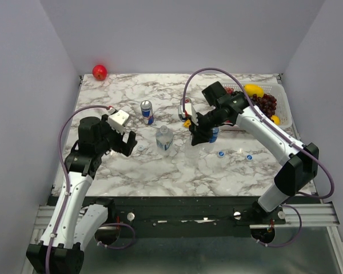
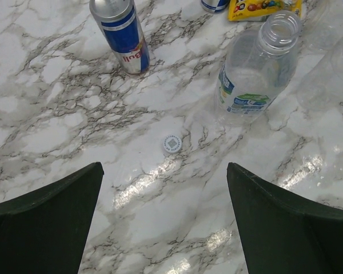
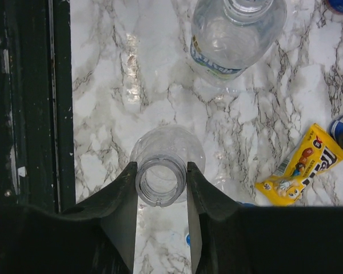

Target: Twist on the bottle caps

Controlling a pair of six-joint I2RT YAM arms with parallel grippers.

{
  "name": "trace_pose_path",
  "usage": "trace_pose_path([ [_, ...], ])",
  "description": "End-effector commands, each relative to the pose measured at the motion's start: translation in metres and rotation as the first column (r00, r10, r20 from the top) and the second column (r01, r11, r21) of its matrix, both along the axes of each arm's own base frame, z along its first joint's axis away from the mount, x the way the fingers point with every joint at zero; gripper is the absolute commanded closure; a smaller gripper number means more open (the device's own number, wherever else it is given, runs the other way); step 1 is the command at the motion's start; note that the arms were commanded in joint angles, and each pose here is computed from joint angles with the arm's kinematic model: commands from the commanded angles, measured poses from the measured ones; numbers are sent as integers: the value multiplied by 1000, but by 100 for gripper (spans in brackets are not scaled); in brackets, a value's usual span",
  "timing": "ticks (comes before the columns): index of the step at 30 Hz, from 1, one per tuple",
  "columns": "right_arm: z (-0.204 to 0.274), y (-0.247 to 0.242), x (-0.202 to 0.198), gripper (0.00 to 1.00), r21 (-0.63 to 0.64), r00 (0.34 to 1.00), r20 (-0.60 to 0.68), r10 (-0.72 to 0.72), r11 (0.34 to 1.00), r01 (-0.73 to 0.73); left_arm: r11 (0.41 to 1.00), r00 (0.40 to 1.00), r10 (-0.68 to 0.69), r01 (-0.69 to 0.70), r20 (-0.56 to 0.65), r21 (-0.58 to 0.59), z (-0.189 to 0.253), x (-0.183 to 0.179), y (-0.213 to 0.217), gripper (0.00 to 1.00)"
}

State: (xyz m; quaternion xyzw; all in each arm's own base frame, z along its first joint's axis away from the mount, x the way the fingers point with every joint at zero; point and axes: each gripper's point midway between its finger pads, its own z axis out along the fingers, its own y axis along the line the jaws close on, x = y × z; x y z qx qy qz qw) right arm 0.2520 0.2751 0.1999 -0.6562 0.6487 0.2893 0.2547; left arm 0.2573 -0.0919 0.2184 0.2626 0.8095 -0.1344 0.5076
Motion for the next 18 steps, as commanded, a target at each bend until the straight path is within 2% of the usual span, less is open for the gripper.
trace_pose_path([
  [1,56,3,-25,84,101,997,45,57,993,-61,971,966,-235,237,104,-12,27,-25,-37,1],
  [4,102,1,-51,86,175,995,20,97,980,-99,914,900,-394,405,189,-23,46,-53,-66,1],
  [5,108,-4,-64,86,172,994,-20,108,980,-103,896,882,-427,442,198,-36,51,-60,-73,1],
  [7,131,-4,-75,87,209,992,-21,127,971,-120,845,838,-510,530,192,-70,58,-75,-93,1],
  [11,152,-8,-94,87,244,989,-37,144,961,-131,781,790,-589,610,169,-132,59,-85,-123,1],
  [14,162,-9,-100,87,270,990,-18,142,954,-132,744,754,-624,654,205,-139,62,-86,-146,1],
  [18,174,-10,-106,87,296,990,5,140,946,-135,738,745,-631,662,218,-127,59,-80,-164,1],
])
